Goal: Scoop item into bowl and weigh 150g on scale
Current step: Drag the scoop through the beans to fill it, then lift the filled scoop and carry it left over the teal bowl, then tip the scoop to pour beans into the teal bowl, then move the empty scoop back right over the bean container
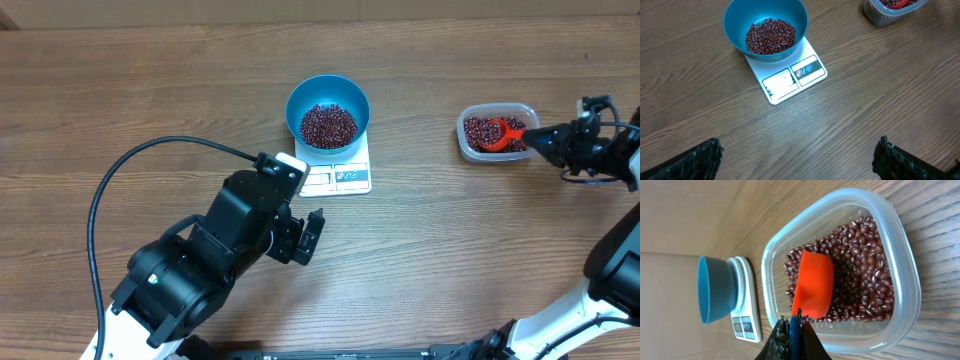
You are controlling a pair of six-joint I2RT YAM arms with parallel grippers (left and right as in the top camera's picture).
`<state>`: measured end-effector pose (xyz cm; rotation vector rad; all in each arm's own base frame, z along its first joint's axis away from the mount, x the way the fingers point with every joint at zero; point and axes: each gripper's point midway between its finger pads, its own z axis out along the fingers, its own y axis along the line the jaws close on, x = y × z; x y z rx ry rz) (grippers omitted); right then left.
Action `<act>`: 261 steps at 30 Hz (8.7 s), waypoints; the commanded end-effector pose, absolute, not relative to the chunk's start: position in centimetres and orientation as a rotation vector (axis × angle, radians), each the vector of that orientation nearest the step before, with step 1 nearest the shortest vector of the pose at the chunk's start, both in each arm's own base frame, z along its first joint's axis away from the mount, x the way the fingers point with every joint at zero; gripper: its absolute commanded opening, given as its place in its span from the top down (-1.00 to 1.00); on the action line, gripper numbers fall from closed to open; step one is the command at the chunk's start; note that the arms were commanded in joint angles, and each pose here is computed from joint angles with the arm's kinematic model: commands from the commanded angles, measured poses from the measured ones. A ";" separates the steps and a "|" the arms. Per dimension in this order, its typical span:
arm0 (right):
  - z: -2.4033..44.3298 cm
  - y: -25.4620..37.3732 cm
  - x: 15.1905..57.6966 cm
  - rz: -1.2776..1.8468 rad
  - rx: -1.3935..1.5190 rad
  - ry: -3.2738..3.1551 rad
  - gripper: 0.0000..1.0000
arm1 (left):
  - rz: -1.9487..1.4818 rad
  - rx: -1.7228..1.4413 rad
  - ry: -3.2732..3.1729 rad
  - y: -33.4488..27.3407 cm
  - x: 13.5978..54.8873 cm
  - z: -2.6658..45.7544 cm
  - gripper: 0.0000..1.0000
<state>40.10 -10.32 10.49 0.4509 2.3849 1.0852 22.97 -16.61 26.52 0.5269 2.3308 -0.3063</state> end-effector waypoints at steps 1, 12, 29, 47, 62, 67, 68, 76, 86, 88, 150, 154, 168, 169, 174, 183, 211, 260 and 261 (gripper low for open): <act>11.4 -9.8 40.2 1.156 0.412 2.325 0.93 | -0.286 0.549 2.333 -16.6 23.0 26.2 -0.98; 12.0 -9.7 40.2 1.199 0.407 2.285 0.93 | -0.286 0.549 2.333 -16.6 23.0 26.2 -0.98; 14.6 -8.8 40.4 1.350 0.345 2.139 0.93 | -0.286 0.549 2.333 -16.6 23.0 26.2 -0.98; 17.7 -7.0 40.5 1.533 0.268 1.978 0.93 | -0.286 0.550 2.333 -16.6 23.0 26.2 -0.99; 18.1 1.7 42.2 1.644 0.038 2.045 0.93 | -0.286 0.549 2.333 -16.6 23.0 26.2 -0.99; 18.6 4.9 43.1 1.682 -0.045 2.054 0.93 | -0.286 0.549 2.333 -16.6 23.0 26.2 -0.99; 18.7 5.5 43.3 1.687 -0.062 2.054 0.93 | -0.286 0.549 2.333 -16.6 23.0 26.2 -0.99; 20.0 10.4 44.4 1.718 -0.210 2.040 0.93 | -0.286 0.549 2.333 -16.6 23.0 26.2 -0.98; 20.8 15.5 44.7 1.672 -0.397 2.004 0.93 | -0.286 0.549 2.333 -16.6 23.0 26.2 -0.99; 20.3 16.1 44.9 1.641 -0.388 2.026 0.93 | -0.286 0.549 2.333 -16.6 23.0 26.2 -0.99; 18.5 18.1 46.3 1.034 -0.984 1.700 0.93 | -0.286 0.550 2.333 -16.6 23.0 26.2 -0.99; 18.5 18.1 46.3 1.019 -1.000 1.685 0.93 | -0.286 0.549 2.333 -16.6 23.0 26.2 -0.99; 18.4 18.1 46.2 0.937 -1.093 1.602 0.93 | -0.286 0.549 2.333 -16.6 23.0 26.2 -0.99; 18.4 18.1 46.2 0.934 -1.097 1.599 0.93 | -0.286 0.549 2.333 -16.6 23.0 26.2 -0.98; 18.4 18.1 46.2 0.902 -1.130 1.566 0.93 | -0.286 0.549 2.333 -16.6 23.0 26.2 -0.98; 18.4 18.1 46.2 0.869 -1.165 1.531 0.93 | -0.286 0.549 2.333 -16.6 23.0 26.2 -0.98; 18.0 18.0 46.0 0.780 -1.261 1.445 0.92 | -0.286 0.549 2.333 -16.6 23.0 26.2 -0.99; 26.0 9.3 46.7 0.986 -0.648 1.783 0.93 | -0.286 0.549 2.333 -16.6 23.0 26.2 -0.99; 26.5 8.5 46.6 0.981 -0.612 1.796 0.93 | -0.286 0.549 2.333 -16.6 23.0 26.2 -0.99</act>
